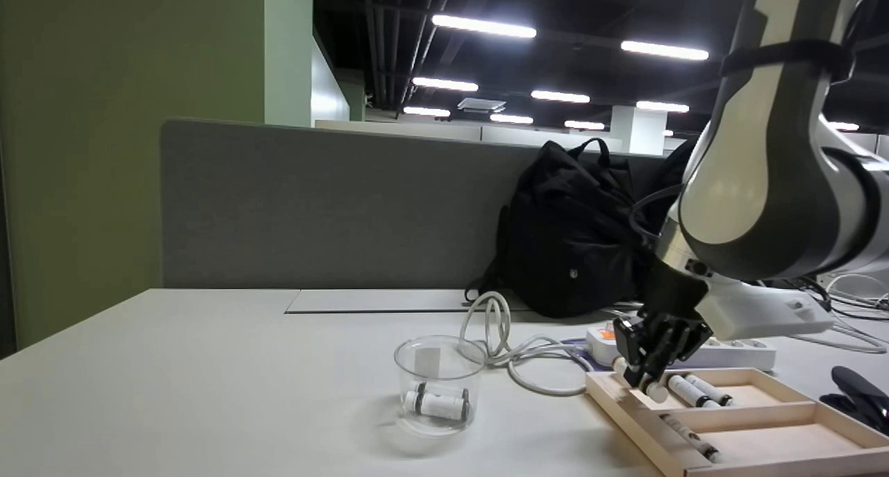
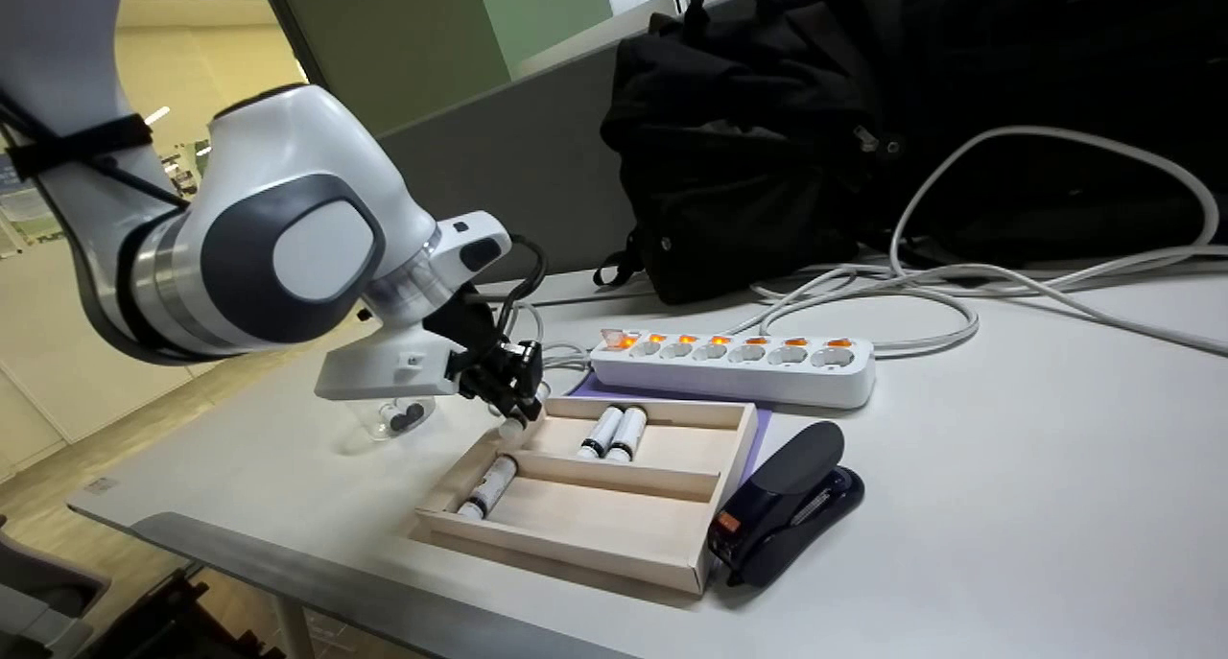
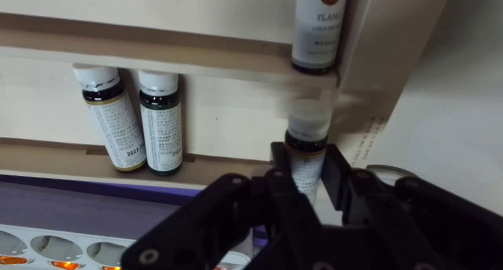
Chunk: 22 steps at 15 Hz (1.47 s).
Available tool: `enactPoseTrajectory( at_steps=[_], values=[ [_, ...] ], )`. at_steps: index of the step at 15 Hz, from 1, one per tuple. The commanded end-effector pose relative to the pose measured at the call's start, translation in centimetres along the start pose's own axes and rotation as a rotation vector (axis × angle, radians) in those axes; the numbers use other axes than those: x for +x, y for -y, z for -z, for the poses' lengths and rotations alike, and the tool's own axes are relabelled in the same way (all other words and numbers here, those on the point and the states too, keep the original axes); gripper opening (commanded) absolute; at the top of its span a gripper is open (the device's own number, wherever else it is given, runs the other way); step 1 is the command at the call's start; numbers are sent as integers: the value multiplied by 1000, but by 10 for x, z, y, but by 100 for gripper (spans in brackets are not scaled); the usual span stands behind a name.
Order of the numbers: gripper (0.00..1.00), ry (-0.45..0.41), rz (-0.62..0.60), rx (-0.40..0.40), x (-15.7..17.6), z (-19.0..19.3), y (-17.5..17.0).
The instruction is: Remove one bottle from the container on the left and put it on the tray
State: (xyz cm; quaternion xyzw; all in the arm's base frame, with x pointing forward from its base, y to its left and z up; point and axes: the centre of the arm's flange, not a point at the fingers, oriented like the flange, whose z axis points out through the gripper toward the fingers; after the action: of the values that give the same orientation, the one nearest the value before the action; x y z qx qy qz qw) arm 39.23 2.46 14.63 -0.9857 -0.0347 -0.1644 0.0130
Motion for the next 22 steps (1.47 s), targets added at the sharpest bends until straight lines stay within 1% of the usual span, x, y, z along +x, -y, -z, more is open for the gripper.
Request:
enactPoseTrajectory(
  at_steps=[1,16,17,18,19,22],
  values=[
    [7,-10,-33,-11,-11,-6,-5],
    [7,9,-72,-18,-18,-18,-19],
    [37,14,-75,-17,-17,-17,-20],
    [53,13,-77,-17,-17,-16,-21],
    [58,14,-79,-14,-17,-15,-21],
    [79,-5,-90,-16,-13,-5,-26]
  ],
)
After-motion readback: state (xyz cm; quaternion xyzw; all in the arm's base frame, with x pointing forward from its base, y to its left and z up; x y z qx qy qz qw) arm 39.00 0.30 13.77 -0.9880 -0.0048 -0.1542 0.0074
